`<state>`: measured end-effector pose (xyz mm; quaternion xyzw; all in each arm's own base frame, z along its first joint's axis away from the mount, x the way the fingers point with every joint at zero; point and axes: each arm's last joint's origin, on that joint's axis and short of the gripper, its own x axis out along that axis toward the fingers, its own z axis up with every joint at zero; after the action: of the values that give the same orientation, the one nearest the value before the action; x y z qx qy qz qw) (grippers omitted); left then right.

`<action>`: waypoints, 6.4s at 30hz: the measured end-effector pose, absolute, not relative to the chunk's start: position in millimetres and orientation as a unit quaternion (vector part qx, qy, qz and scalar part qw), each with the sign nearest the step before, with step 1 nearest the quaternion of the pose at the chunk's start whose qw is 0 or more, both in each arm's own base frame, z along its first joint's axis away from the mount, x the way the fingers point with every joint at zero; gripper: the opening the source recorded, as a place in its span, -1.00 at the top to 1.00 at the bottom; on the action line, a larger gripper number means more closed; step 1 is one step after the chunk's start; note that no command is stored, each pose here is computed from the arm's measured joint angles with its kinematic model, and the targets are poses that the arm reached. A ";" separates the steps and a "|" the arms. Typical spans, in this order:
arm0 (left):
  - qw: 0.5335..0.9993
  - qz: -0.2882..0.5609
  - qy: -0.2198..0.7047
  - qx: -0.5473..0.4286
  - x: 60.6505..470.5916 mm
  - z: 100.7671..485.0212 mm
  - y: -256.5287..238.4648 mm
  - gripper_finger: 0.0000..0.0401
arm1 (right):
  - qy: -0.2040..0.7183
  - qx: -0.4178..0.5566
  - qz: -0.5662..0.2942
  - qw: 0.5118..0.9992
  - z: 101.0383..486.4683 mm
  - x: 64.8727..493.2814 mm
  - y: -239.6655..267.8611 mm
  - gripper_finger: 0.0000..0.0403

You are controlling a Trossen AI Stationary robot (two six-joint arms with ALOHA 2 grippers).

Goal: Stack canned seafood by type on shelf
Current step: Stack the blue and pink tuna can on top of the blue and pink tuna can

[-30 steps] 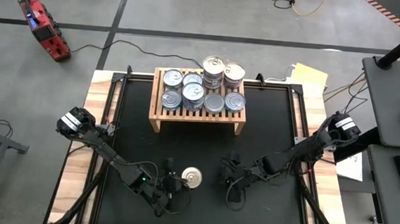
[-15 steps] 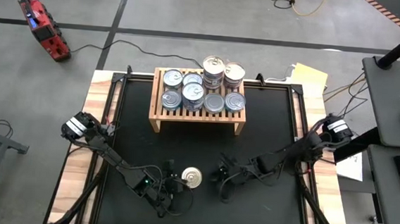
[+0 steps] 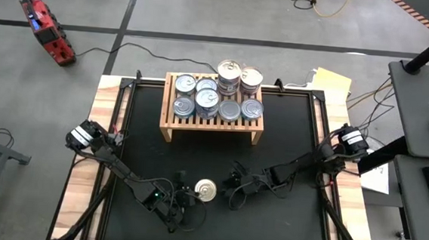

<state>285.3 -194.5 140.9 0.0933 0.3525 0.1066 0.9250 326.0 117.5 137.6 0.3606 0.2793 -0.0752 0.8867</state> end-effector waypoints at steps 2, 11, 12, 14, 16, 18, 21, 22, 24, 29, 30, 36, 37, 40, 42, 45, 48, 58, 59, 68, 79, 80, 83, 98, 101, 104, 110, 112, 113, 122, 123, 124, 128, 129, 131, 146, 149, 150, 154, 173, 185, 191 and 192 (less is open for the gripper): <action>0.925 0.109 0.352 0.089 284.8 139.9 -194.7 1.00 | 0.276 0.364 -0.077 0.886 136.1 327.4 116.5 -0.41; 0.927 0.119 0.350 0.065 281.7 137.3 -195.2 1.00 | 0.262 0.372 -0.073 0.888 132.9 331.7 115.4 -0.53; 0.927 0.120 0.350 0.062 281.6 137.1 -195.1 1.00 | 0.259 0.373 -0.072 0.888 133.0 332.2 115.0 -0.54; 0.927 0.121 0.349 0.057 281.4 137.1 -195.4 1.00 | 0.260 0.373 -0.073 0.888 132.5 332.2 115.0 -0.56; 0.928 0.123 0.349 0.053 280.9 136.6 -195.4 1.00 | 0.260 0.376 -0.074 0.886 132.3 332.2 115.0 -0.57; 0.928 0.125 0.347 0.048 279.8 135.9 -196.0 1.00 | 0.260 0.376 -0.074 0.886 132.3 332.2 115.1 -0.58; 0.932 0.127 0.338 0.045 277.6 133.6 -196.7 1.00 | 0.260 0.376 -0.074 0.886 132.3 332.2 115.1 -0.60; 0.933 0.127 0.334 0.043 277.1 132.6 -196.4 1.00 | 0.260 0.376 -0.074 0.886 132.3 332.2 115.1 -0.61; 0.936 0.125 0.327 0.037 276.4 131.1 -196.3 1.00 | 0.260 0.376 -0.074 0.886 132.3 332.2 115.0 -0.62; 0.939 0.123 0.321 0.031 276.0 130.3 -196.7 1.00 | 0.260 0.376 -0.074 0.886 132.3 332.2 115.1 -0.61; 0.939 0.122 0.321 0.031 275.8 130.3 -197.0 1.00 | 0.260 0.376 -0.074 0.886 132.1 332.2 115.1 -0.60; 0.940 0.121 0.318 0.032 274.2 130.3 -199.2 1.00 | 0.265 0.384 -0.080 0.881 127.5 332.6 115.2 -0.56; 0.940 0.120 0.318 0.032 274.1 130.3 -199.4 1.00 | 0.266 0.385 -0.081 0.880 126.5 332.7 115.2 -0.56; 0.940 0.122 0.318 0.030 274.0 130.2 -199.4 1.00 | 0.267 0.384 -0.082 0.880 123.3 333.4 115.5 -0.57; 0.940 0.123 0.317 0.028 273.7 130.1 -199.7 1.00 | 0.267 0.387 -0.083 0.879 121.7 333.7 115.6 -0.58; 0.940 0.123 0.317 0.027 272.9 130.0 -200.7 1.00 | 0.267 0.389 -0.084 0.878 121.2 334.0 115.1 -0.62; 0.941 0.122 0.316 0.024 272.2 130.0 -201.6 1.00 | 0.261 0.391 -0.081 0.879 122.3 334.7 115.3 -0.63; 0.942 0.117 0.315 0.023 270.4 129.9 -204.5 1.00 | 0.250 0.393 -0.073 0.882 124.7 336.1 115.8 -0.59; 0.942 0.115 0.316 0.022 270.0 129.8 -205.1 1.00 | 0.250 0.392 -0.073 0.882 124.7 336.1 115.8 -0.59; 0.942 0.112 0.315 0.018 268.0 129.7 -207.6 1.00 | 0.240 0.389 -0.081 0.886 125.5 336.6 115.2 -0.62; 0.943 0.113 0.312 0.015 266.7 129.1 -208.3 1.00 | 0.221 0.383 -0.083 0.893 128.2 338.0 114.9 -0.60; 0.943 0.114 0.312 0.014 266.6 129.0 -208.3 1.00 | 0.221 0.383 -0.082 0.893 128.3 338.1 114.9 -0.59; 0.944 0.113 0.310 0.011 265.9 128.1 -208.3 1.00 | 0.219 0.380 -0.081 0.895 128.6 338.3 115.0 -0.58; 0.950 0.109 0.293 -0.003 261.2 121.1 -205.5 1.00 | 0.211 0.357 -0.069 0.907 119.0 342.1 116.4 -0.57; 0.952 0.108 0.288 -0.008 260.1 119.6 -204.6 1.00 | 0.202 0.365 -0.062 0.907 109.4 345.4 117.6 -0.54; 0.952 0.106 0.288 -0.008 259.6 119.3 -204.9 1.00 | 0.193 0.371 -0.047 0.907 108.6 348.9 117.6 -0.52; 0.950 0.099 0.295 -0.005 258.0 118.0 -205.9 1.00 | 0.199 0.389 -0.021 0.899 113.8 354.7 118.5 -0.54; 0.950 0.098 0.296 -0.004 257.6 117.7 -206.0 1.00 | 0.206 0.392 -0.018 0.896 113.5 356.4 119.5 -0.57; 0.950 0.098 0.296 -0.004 257.6 117.5 -206.1 1.00 | 0.207 0.393 -0.019 0.896 112.9 357.9 120.0 -0.58; 0.951 0.097 0.293 -0.005 257.9 117.8 -206.4 1.00 | 0.227 0.359 0.036 0.905 106.5 384.9 131.5 -0.64; 0.951 0.097 0.292 -0.006 258.1 118.0 -206.5 1.00 | 0.232 0.353 0.038 0.906 106.1 388.3 132.2 -0.63; 0.951 0.097 0.292 -0.007 258.1 118.0 -206.5 1.00 | 0.240 0.345 0.036 0.907 105.9 390.4 132.8 -0.62; 0.952 0.097 0.291 -0.007 258.0 118.2 -206.8 1.00 | 0.261 0.314 0.028 0.912 109.3 397.4 135.2 -0.55; 0.952 0.097 0.291 -0.007 258.0 118.2 -206.8 1.00 | 0.263 0.310 0.029 0.913 110.8 398.9 135.6 -0.52; 0.952 0.096 0.291 -0.007 257.7 118.2 -207.2 1.00 | 0.260 0.302 0.031 0.917 112.4 400.2 135.9 -0.47; 0.953 0.097 0.287 -0.009 258.1 118.6 -207.4 1.00 | 0.254 0.281 0.011 0.925 109.1 397.6 133.6 0.05; 0.954 0.092 0.286 -0.006 256.2 119.5 -209.7 1.00 | 0.255 0.276 0.011 0.927 108.6 397.2 133.4 0.05; 0.954 0.087 0.285 -0.002 254.6 120.7 -211.4 1.00 | 0.254 0.275 0.012 0.927 109.7 396.8 133.1 0.05; 0.961 0.059 0.271 0.012 249.5 135.1 -221.4 1.00 | 0.279 0.261 0.004 0.924 118.1 389.5 130.6 0.05; 0.969 -0.088 0.133 0.186 266.0 215.3 -230.2 1.00 | 0.088 0.311 0.054 0.945 156.3 303.4 99.7 0.05; 0.982 -0.135 0.041 0.124 277.9 250.8 -175.8 1.00 | 0.072 0.303 0.073 0.947 154.6 299.6 99.1 0.05; 0.999 -0.025 -0.024 -0.013 275.7 257.6 -159.0 1.00 | 0.071 0.300 0.083 0.948 155.7 299.9 99.8 0.05; 0.999 0.003 -0.021 -0.028 275.3 256.1 -157.1 1.00 | 0.070 0.301 0.084 0.947 156.0 299.9 99.8 0.05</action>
<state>275.3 -157.1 256.1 -0.0277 -0.0215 0.0029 0.9994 299.9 99.8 156.0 0.3006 0.0700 0.0837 0.9475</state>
